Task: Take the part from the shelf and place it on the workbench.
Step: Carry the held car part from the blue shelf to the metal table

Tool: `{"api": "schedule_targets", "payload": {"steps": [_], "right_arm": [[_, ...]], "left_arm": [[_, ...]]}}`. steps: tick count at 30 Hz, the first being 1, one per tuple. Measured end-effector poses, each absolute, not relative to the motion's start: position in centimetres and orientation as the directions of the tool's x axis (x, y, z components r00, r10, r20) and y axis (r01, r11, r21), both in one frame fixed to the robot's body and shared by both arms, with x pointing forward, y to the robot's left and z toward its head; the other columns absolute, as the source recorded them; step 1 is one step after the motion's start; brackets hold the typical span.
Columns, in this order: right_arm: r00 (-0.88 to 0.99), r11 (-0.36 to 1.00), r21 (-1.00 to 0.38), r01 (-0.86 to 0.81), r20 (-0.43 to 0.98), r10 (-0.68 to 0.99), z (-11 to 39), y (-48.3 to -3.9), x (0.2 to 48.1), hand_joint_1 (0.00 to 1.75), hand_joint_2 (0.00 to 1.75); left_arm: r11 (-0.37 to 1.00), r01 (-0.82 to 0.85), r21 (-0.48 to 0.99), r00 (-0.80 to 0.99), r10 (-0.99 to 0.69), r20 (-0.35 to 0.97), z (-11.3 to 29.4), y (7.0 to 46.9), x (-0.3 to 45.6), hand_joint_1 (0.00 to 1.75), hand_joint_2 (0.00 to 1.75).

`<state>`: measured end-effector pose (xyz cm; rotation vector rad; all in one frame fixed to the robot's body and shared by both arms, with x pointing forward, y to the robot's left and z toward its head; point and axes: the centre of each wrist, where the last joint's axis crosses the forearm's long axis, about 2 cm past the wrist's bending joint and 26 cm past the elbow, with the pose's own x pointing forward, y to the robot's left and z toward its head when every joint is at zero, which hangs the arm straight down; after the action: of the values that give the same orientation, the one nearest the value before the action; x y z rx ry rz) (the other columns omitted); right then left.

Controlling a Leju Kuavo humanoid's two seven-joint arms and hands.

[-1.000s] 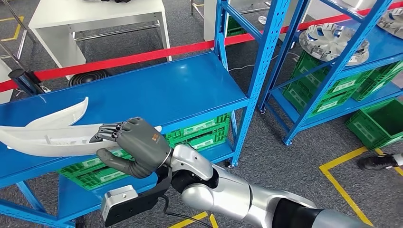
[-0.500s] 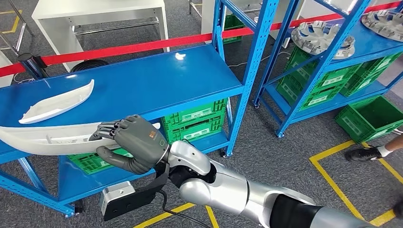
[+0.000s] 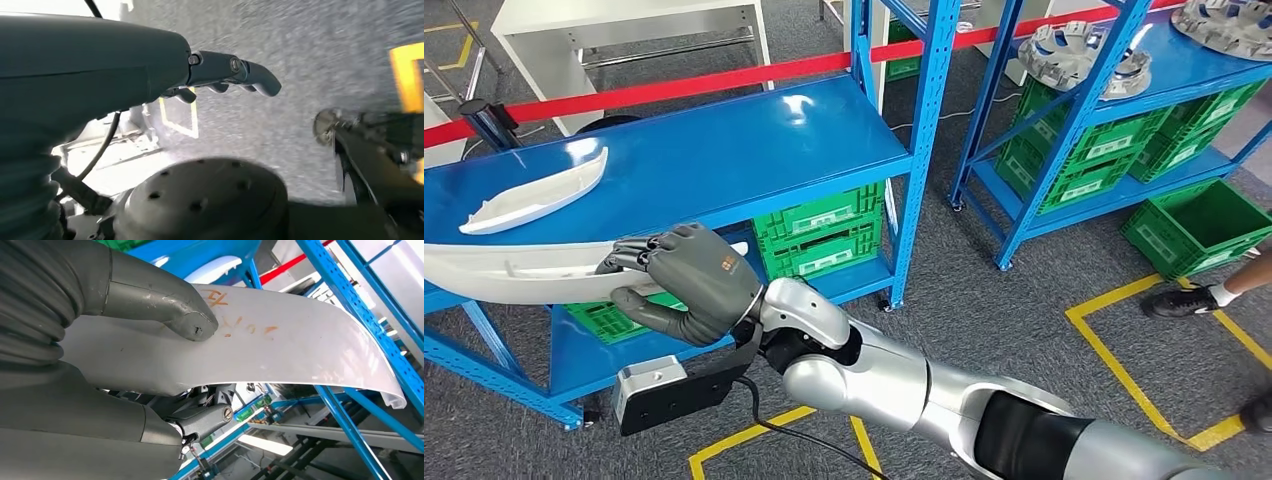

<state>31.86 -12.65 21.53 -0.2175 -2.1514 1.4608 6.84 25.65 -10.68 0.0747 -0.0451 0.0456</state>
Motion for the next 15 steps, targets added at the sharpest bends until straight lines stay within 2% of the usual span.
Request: {"api": "schedule_targets", "payload": {"steps": [15], "right_arm": [[-0.813,0.391,-0.905,-0.169,0.352,0.464,18.5,-13.8,30.5,1.75,1.75]], "left_arm": [[0.998,-0.007,0.055,0.999,0.006,0.031,-10.7,25.6,6.8,0.00,1.75]]}}
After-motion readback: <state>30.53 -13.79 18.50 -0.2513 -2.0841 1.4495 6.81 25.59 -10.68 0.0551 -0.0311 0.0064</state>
